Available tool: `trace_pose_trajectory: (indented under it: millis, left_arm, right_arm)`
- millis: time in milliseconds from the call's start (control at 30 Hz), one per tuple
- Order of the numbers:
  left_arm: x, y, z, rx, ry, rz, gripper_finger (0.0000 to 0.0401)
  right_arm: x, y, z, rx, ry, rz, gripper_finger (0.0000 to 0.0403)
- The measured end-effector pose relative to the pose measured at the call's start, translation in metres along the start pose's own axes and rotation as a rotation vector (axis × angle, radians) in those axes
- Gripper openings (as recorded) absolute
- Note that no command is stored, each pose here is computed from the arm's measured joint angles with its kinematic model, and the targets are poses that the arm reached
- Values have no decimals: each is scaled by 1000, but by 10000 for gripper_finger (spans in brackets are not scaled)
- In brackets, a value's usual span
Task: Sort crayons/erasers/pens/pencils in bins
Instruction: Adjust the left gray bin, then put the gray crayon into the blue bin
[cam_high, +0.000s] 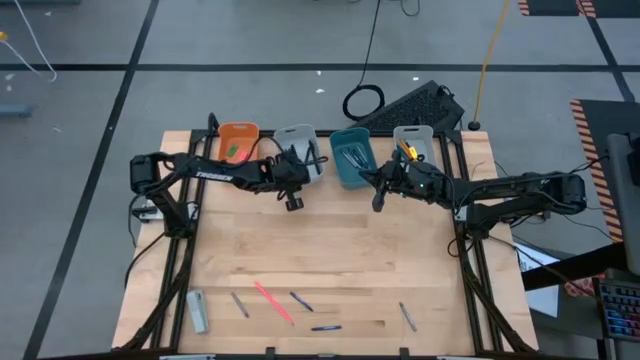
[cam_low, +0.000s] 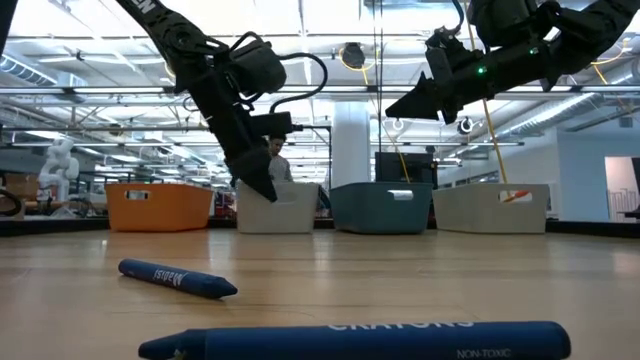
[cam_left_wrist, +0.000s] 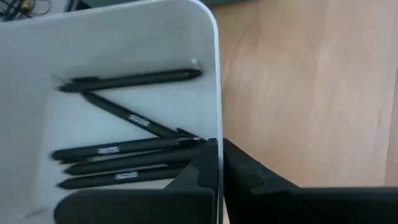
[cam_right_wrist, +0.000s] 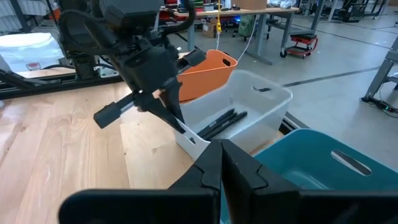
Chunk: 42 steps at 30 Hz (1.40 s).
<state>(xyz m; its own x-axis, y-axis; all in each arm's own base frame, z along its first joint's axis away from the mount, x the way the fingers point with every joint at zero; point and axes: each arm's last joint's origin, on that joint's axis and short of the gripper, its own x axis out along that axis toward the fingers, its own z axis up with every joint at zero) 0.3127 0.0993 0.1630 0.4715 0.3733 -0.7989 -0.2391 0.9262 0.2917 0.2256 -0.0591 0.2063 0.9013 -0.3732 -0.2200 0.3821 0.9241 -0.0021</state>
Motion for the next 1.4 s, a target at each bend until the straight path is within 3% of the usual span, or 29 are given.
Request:
trace_pose_trajectory:
  millis: [200, 600, 1100, 1400]
  left_arm:
    - [-10, 0, -7, 107, 64, -20, 5]
    - [-22, 5, -7, 171, 43, -83, 7]
    - [-26, 8, -7, 166, 61, -5, 118]
    - [-38, 11, -6, 156, 59, 51, 145]
  right_arm:
    - [0, 0, 0, -3, 0, 0, 0]
    - [0, 1, 2, 0, -16, 27, 0]
    - [0, 1, 2, 2, -16, 27, 0]
    - [0, 1, 2, 2, -16, 27, 0]
